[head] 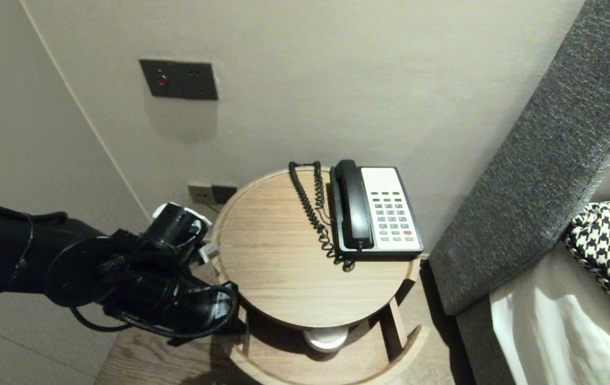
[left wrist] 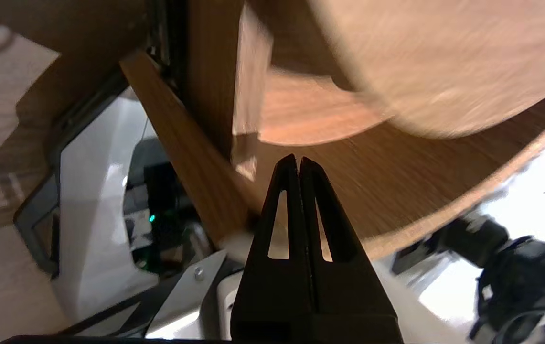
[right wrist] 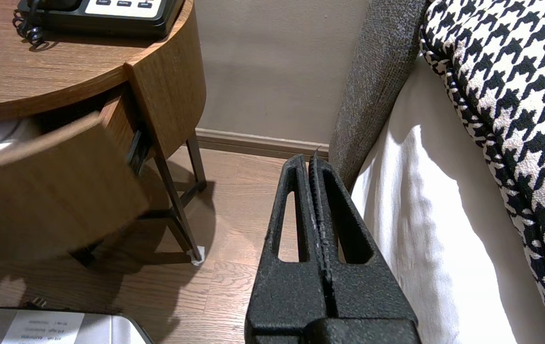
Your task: Open the nightstand drawer
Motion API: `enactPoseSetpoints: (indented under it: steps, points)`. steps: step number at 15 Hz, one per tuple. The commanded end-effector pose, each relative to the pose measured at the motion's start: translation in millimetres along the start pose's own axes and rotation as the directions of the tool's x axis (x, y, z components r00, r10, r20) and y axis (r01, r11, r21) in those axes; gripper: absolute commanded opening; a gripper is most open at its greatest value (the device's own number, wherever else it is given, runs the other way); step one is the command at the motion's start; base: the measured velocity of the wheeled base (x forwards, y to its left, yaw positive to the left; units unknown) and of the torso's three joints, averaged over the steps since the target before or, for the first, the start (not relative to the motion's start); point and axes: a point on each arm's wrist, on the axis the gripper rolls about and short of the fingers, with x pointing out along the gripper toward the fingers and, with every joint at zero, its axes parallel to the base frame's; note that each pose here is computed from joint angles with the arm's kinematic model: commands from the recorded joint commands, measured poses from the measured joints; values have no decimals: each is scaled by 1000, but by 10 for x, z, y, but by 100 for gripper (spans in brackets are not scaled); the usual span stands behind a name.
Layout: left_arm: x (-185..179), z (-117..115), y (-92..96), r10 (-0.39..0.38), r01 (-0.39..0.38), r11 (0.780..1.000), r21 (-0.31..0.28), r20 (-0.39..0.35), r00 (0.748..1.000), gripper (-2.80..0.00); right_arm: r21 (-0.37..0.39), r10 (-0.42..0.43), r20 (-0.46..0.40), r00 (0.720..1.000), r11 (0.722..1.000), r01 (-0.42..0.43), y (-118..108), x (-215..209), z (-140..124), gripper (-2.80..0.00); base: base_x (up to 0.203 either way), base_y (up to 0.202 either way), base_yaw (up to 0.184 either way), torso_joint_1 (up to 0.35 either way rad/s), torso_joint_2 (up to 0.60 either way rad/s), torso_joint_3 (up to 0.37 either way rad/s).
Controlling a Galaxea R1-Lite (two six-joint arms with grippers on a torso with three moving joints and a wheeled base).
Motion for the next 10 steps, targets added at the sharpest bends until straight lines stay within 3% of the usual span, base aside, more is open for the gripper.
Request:
enactPoseSetpoints:
  steps: [1,6,8,10]
  points:
    - [14,-137,47,1,-1,1000,7,-18,1000,-280,-1,1,-1,1000,1000,-1,0,1,0,-280,0,0,0,0,0,0]
    - [-4,-292,87,1,0,1000,19,-43,999,-280,-1,1,-1,1000,1000,-1,0,1,0,-280,0,0,0,0,0,0]
    - [-23,-390,57,-3,5,999,44,-57,998,-280,-1,1,-1,1000,1000,-1,0,1,0,-280,0,0,0,0,0,0]
    - [-20,-496,45,-3,12,994,111,-84,996,-280,-1,1,-3,1000,1000,-1,0,1,-1,-280,0,0,0,0,0,0]
